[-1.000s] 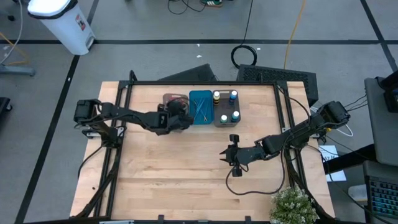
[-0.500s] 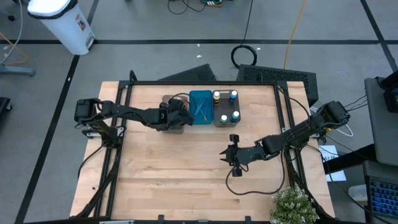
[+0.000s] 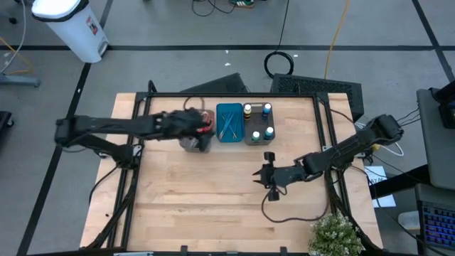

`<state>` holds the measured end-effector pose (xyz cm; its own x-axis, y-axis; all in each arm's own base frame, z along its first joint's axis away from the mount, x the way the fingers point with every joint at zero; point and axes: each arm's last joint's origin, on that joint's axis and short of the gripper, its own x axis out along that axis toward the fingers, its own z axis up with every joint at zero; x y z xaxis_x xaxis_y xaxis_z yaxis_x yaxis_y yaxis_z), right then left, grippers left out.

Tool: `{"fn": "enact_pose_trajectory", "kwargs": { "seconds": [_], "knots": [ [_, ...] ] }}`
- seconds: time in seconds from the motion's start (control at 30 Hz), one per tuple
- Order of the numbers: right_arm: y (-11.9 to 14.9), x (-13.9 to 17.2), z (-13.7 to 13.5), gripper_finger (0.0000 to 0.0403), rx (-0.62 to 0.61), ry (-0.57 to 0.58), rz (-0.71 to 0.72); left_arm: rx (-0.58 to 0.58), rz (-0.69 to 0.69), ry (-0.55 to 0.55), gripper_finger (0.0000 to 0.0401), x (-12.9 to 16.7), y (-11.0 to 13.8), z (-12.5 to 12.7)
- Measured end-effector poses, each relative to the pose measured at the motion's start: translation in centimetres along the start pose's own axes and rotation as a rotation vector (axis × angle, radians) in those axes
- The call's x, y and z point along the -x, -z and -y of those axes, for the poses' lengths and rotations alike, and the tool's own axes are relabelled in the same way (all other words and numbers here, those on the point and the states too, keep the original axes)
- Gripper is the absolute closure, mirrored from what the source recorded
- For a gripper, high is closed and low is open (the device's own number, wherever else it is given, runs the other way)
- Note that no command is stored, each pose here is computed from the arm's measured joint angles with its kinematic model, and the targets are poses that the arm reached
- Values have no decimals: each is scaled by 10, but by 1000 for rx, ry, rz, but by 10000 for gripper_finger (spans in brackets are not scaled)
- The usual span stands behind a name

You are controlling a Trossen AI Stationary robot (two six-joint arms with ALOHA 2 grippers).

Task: Pick & Place Paint Supplies
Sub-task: Return to Home Position

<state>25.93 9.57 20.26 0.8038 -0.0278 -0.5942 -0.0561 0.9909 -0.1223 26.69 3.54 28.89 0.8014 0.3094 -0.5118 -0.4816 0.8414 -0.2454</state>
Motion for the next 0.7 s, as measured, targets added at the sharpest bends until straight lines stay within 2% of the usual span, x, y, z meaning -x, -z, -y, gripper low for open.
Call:
{"fn": "enact_pose_trajectory", "kwargs": {
  "seconds": [0.1,0.27,0.33,0.5,0.6,0.7],
  "knots": [
    [-4,23,5,303,18,-8,4,-96,-6,166,162,35,-5,2],
    [-3,72,20,303,40,-17,-5,-104,-8,319,162,85,-5,-2],
    [1,90,27,303,27,-15,-14,-134,-11,349,162,100,4,-3],
    [19,110,40,303,-133,64,66,-207,158,332,162,104,35,-1],
    [38,108,42,303,-112,57,88,-220,258,367,162,94,60,-3],
    [53,106,43,303,-130,42,176,-204,320,405,162,85,85,-10]
  ]
}}
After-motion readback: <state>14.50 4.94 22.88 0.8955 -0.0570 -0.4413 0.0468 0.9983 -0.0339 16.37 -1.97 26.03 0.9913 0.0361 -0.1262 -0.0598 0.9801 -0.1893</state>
